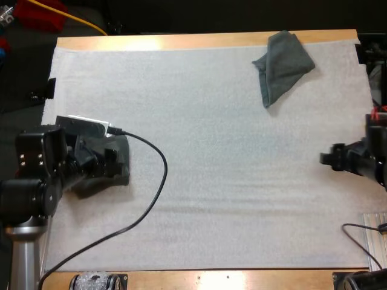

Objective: Pick towel from pile, fold and stack

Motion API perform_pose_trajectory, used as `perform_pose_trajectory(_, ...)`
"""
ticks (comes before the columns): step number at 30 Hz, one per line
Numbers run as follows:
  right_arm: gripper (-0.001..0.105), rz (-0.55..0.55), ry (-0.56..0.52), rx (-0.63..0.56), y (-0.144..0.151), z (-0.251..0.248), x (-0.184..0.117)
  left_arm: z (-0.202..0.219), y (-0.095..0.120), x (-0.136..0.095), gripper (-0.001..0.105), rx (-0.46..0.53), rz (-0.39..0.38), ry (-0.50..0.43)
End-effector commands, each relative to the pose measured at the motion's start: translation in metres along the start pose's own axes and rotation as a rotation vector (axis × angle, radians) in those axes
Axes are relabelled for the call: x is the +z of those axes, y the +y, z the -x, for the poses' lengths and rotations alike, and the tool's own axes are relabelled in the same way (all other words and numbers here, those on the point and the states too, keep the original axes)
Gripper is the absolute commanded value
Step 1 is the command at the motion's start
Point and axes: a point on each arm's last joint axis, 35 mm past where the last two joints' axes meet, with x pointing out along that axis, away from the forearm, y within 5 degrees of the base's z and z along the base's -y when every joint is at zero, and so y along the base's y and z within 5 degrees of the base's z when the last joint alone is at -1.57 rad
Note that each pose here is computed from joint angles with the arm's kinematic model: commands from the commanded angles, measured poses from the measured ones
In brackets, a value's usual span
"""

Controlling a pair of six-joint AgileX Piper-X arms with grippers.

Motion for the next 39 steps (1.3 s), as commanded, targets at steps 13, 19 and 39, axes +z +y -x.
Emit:
perform_pose_trajectory(13, 0.064, 0.044, -0.156, -0.084, -0.005, 0.064, -0.034, 0.06, -0.008, -0.033, 0.07, 0.002, -0.029, -0.142)
perform_pose_trajectory(19, 0.064, 0.039, -0.187, -0.09, -0.004, 0.091, -0.063, 0.09, -0.012, -0.053, 0.07, -0.006, -0.049, -0.258)
perform_pose_trajectory(39, 0.064, -0.022, -0.526, -0.156, 0.002, 0.16, -0.153, 0.171, -0.017, -0.185, 0.07, -0.019, -0.114, -0.513)
